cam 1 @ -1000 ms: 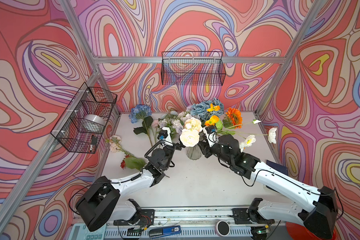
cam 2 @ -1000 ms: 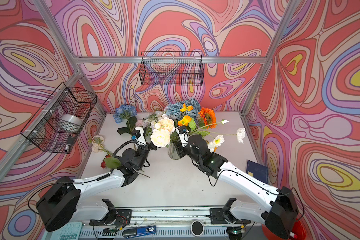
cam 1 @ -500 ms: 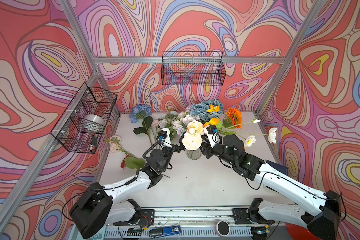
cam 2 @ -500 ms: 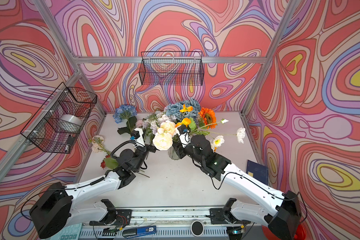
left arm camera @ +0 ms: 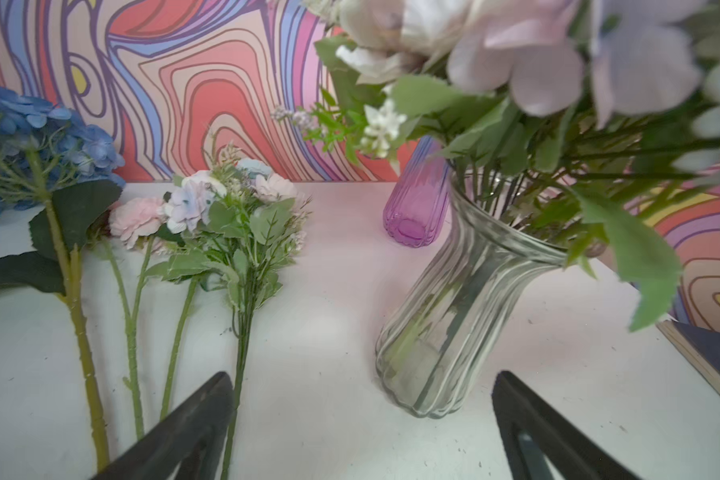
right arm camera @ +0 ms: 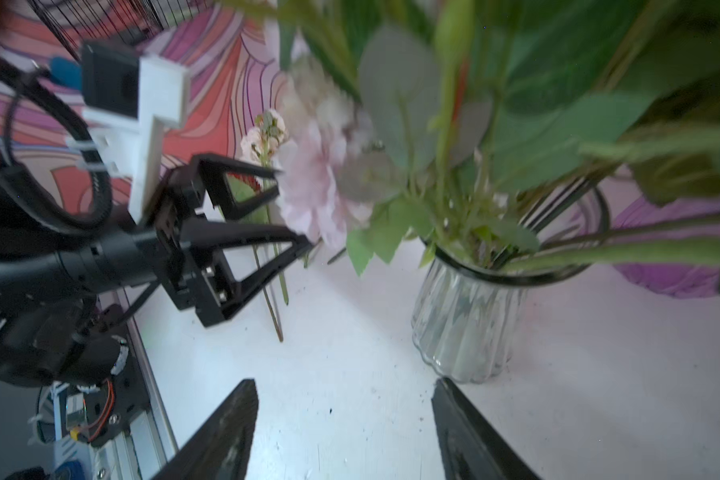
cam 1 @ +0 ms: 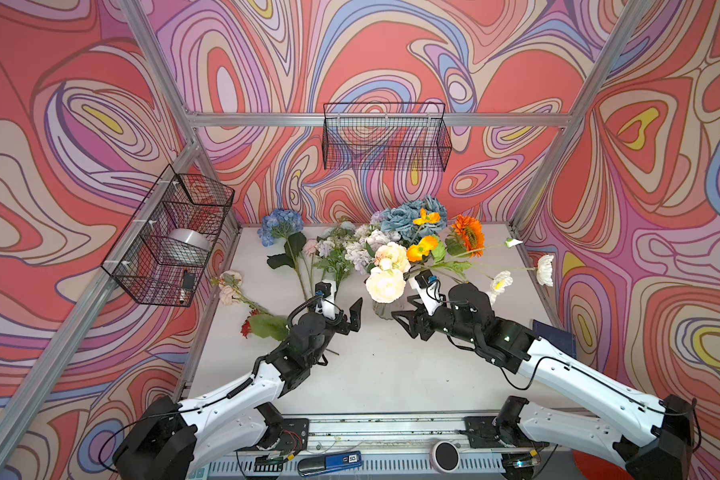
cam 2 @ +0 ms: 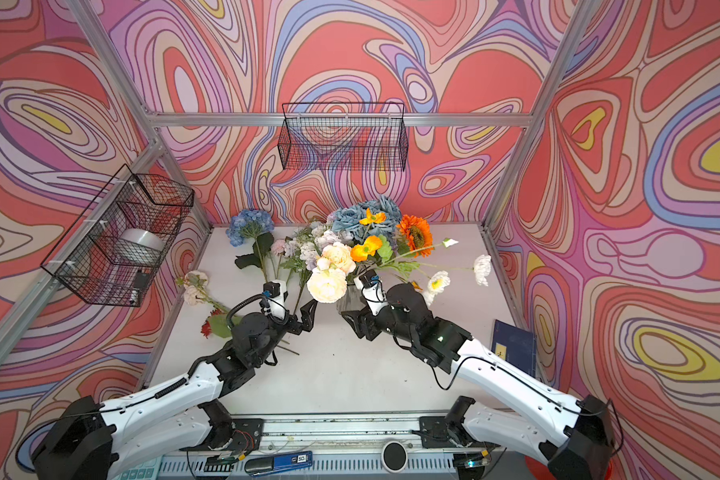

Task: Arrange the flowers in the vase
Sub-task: 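Open the right gripper and lift it off the vase while left draws back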

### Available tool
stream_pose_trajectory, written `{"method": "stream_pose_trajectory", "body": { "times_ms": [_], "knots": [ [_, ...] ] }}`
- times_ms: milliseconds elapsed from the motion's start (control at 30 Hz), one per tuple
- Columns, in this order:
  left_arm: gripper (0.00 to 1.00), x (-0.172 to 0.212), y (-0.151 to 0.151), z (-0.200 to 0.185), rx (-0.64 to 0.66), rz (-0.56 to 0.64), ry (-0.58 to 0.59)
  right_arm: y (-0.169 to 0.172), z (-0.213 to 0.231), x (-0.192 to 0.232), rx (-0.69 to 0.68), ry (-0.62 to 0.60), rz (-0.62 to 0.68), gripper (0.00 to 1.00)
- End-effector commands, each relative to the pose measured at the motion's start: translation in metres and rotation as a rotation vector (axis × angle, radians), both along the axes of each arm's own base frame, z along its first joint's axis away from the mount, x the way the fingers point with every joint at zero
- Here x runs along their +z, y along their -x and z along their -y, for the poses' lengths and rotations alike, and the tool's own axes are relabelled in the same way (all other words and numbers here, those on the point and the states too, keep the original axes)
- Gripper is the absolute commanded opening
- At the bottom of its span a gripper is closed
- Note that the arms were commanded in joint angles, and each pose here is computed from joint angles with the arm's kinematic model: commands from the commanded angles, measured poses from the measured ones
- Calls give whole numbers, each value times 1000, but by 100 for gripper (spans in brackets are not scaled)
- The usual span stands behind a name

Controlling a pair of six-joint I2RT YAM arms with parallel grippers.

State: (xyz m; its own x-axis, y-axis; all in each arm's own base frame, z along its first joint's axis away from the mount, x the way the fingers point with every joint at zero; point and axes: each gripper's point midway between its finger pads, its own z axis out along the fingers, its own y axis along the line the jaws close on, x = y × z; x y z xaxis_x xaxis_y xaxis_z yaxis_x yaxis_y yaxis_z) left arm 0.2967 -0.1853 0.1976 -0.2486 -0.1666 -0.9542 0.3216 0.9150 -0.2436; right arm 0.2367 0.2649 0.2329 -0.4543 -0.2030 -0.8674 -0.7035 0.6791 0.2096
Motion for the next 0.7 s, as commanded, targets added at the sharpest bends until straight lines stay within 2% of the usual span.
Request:
{"method": "stream_pose_trajectory", "body": {
  "times_ms": [0,100,200,233,467,667],
  "knots": [
    [100,-4,-7,-20,130,-22,19,-3,5,-42,-56,47,-73,72],
    [100,-5,-12,-21,156,-26,37,-22,15,-58,-170,54,-17,79],
    [100,-5,-16,-15,146,-35,55,-40,20,-61,-256,28,61,91],
    [100,-4,-17,-13,144,-36,65,-47,21,-58,-279,16,97,93],
    [100,-8,-18,-10,138,-50,83,-77,12,-44,-343,-59,290,98],
    [100,-11,-14,-14,143,-53,84,-98,0,-40,-372,-93,388,98]
  ]
}}
